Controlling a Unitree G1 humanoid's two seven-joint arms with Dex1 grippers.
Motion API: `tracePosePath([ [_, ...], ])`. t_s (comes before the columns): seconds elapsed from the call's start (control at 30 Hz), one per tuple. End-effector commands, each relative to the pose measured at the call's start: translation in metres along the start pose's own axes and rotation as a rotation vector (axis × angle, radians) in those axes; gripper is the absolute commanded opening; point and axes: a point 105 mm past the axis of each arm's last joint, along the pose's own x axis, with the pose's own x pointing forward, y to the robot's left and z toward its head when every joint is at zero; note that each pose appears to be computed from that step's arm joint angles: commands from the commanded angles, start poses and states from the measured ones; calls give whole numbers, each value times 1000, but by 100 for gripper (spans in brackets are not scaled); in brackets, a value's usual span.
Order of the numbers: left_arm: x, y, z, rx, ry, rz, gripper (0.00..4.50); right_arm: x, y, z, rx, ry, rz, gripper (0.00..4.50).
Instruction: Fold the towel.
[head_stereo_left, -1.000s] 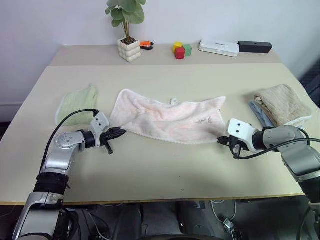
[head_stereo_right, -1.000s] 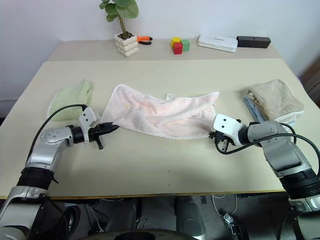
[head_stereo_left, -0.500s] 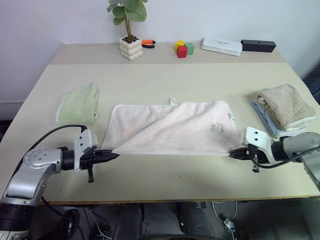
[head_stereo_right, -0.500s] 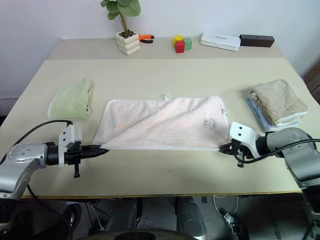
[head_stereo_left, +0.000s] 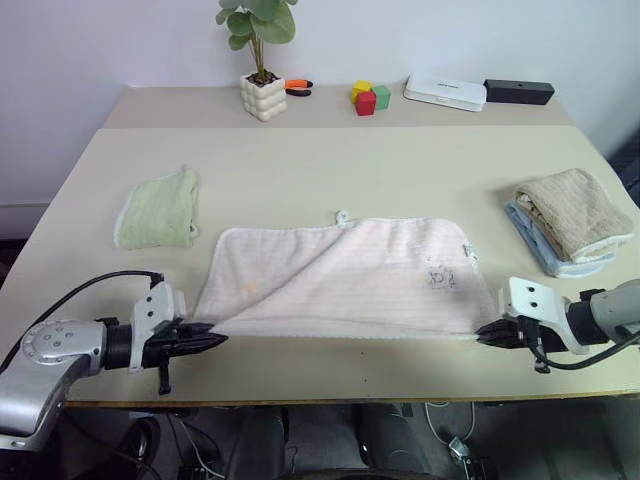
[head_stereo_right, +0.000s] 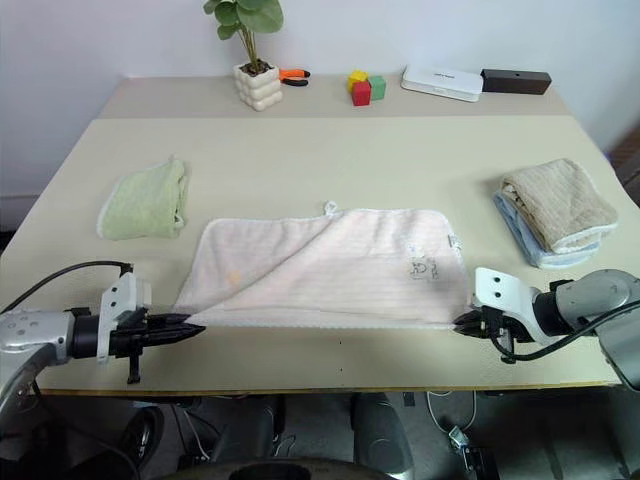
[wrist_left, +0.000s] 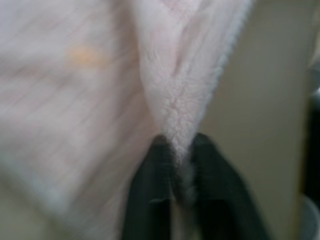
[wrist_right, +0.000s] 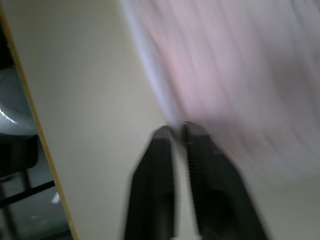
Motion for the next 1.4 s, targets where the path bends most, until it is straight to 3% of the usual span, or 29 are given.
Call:
tracePosePath([
  [0.03,-6,2,19,-14,-62,-11,249,-9,-7,14,0,-48,-26,237],
  [0.17,-10,-3,42,-131,-172,-70,449,-15,-15,45,43,-225,-39,440],
  [0.33,-15,-8,77,-188,-311,-108,450,-22,-42,94,115,-501,-125,446],
  [0.47,-10,1,89,-136,-375,-29,450,-10,-109,108,265,-584,-481,446],
  [0.6,-2,10,87,-105,-379,44,450,5,-146,91,454,-544,-674,446],
  [0.87,6,34,85,-85,-394,193,450,42,-143,68,595,-409,-598,446],
  [0.97,7,59,85,-60,-381,336,450,52,-131,66,596,-360,-514,354],
  [1.2,21,97,81,-140,-368,489,450,55,-127,71,601,-378,-494,4],
  [1.4,50,99,70,-311,-338,413,450,55,-124,74,576,-380,-492,4],
])
